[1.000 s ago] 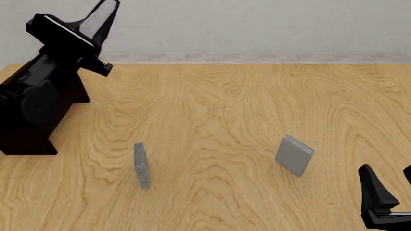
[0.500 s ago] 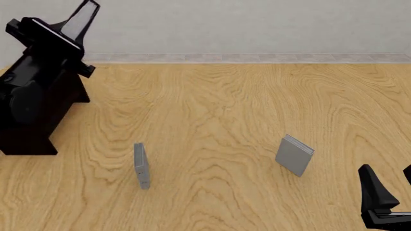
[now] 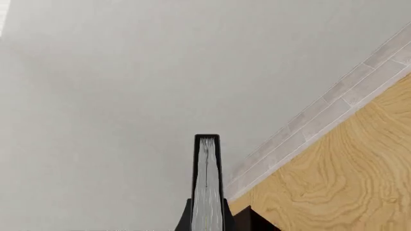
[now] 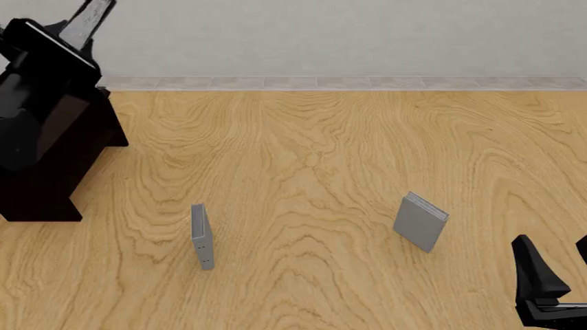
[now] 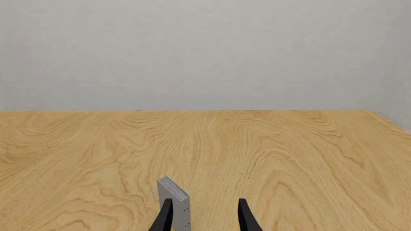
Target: Pick up the book in the middle and place it on the cabinet shelf.
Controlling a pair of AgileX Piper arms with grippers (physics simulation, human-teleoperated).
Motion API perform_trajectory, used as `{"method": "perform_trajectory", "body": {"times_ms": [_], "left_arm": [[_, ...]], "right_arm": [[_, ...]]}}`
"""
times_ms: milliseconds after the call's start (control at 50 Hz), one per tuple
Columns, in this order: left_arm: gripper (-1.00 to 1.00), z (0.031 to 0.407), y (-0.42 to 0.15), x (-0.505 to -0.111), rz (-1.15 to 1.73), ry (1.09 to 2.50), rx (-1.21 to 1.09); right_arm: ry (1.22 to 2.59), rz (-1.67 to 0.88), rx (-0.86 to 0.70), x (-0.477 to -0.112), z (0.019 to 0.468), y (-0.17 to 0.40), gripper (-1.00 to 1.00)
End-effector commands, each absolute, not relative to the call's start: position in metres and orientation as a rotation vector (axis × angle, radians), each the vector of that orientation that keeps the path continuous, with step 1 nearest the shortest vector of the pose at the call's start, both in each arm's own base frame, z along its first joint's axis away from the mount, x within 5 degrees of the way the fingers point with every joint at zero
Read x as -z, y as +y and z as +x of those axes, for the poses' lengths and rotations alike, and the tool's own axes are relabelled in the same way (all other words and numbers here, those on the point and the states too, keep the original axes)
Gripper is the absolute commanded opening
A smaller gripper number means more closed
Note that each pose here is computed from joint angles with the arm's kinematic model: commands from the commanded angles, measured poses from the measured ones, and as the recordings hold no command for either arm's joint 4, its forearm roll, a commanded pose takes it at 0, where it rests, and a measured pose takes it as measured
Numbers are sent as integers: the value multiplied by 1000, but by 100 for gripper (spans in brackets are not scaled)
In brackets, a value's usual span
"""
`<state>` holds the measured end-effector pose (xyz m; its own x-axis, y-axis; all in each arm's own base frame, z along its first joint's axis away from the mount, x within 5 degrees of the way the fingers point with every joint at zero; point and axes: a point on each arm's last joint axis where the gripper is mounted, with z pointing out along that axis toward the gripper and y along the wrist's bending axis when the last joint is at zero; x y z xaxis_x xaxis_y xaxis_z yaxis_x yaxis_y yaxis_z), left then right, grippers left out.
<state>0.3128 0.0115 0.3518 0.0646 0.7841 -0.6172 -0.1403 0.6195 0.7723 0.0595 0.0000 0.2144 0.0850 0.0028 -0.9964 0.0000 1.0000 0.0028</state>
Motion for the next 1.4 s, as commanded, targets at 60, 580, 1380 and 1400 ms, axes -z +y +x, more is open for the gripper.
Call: {"method": "perform_trajectory", "body": {"times_ms": [60,580,1380,1400], "left_arm": [[-100,315,23,-345,688,1277,-937],[-100,338,54,-316,803,1315,-1147],[-100,339,92,-365,560,1432,-1031],[-100,339,92,-363,565,1433,-1034]], "right_arm": [[1486,2,-2,-214,59,0,100],[1486,2,-2,-214,59,0,100],[1486,2,-2,-214,59,0,100],[1486,2,-2,-214,59,0,100]]}}
